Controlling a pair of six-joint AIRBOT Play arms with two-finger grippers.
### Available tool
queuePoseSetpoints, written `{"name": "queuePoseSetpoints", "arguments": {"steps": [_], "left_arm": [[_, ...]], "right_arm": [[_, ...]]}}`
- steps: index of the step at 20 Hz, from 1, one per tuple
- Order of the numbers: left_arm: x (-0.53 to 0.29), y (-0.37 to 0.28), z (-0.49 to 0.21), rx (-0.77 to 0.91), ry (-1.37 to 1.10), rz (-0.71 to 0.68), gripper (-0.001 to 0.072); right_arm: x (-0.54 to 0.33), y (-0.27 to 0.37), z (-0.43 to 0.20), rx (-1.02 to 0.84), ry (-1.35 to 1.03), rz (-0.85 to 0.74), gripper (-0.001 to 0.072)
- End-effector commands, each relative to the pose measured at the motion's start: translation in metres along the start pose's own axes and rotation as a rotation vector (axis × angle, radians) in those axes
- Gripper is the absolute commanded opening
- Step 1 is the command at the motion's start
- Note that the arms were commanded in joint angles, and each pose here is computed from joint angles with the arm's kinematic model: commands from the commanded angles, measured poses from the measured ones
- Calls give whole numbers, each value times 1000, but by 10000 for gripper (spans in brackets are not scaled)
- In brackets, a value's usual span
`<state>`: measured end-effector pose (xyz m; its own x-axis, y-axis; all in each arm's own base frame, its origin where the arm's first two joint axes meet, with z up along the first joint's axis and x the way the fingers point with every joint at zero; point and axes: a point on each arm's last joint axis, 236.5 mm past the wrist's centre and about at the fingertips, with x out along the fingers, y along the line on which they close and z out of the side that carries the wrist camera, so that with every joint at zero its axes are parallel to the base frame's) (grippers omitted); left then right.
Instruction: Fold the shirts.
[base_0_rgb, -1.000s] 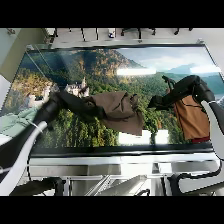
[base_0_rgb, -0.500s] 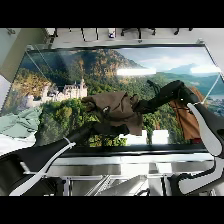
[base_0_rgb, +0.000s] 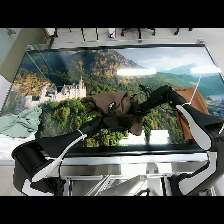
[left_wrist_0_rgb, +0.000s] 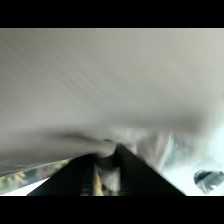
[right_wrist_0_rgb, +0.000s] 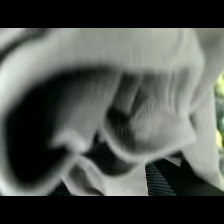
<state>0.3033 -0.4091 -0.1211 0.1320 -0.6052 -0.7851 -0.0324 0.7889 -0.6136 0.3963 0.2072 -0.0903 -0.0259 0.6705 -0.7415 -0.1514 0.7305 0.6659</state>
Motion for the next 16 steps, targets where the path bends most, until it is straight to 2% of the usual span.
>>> {"name": "queuePoseSetpoints", "arguments": {"steps": [1, 2, 3, 4, 8, 11, 13, 16], "left_arm": [[-2, 7, 6, -12, 16, 13, 116], [-2, 10, 1, -1, 35, 24, 114], [-3, 13, -1, 12, 47, 36, 59], [-3, 14, -2, 23, 50, 42, 17], [-7, 15, 6, 12, 37, 38, 16], [-47, -3, 17, 93, 35, -8, 15], [-111, -36, 36, 167, -43, -85, 15], [-271, -91, 66, 321, -332, -203, 15]], "right_arm": [[2, 0, 26, 14, -101, -6, 447], [0, 5, 30, 15, -112, 8, 281], [-2, 11, 33, 15, -120, 27, 117], [-4, 19, 35, 11, -118, 47, 23], [-35, 76, 27, -55, -67, 178, 23], [-109, 123, 42, -164, -181, 210, 22], [-185, 151, 57, -235, -347, 188, 22], [-305, 194, 48, -336, -614, 127, 22]]}}
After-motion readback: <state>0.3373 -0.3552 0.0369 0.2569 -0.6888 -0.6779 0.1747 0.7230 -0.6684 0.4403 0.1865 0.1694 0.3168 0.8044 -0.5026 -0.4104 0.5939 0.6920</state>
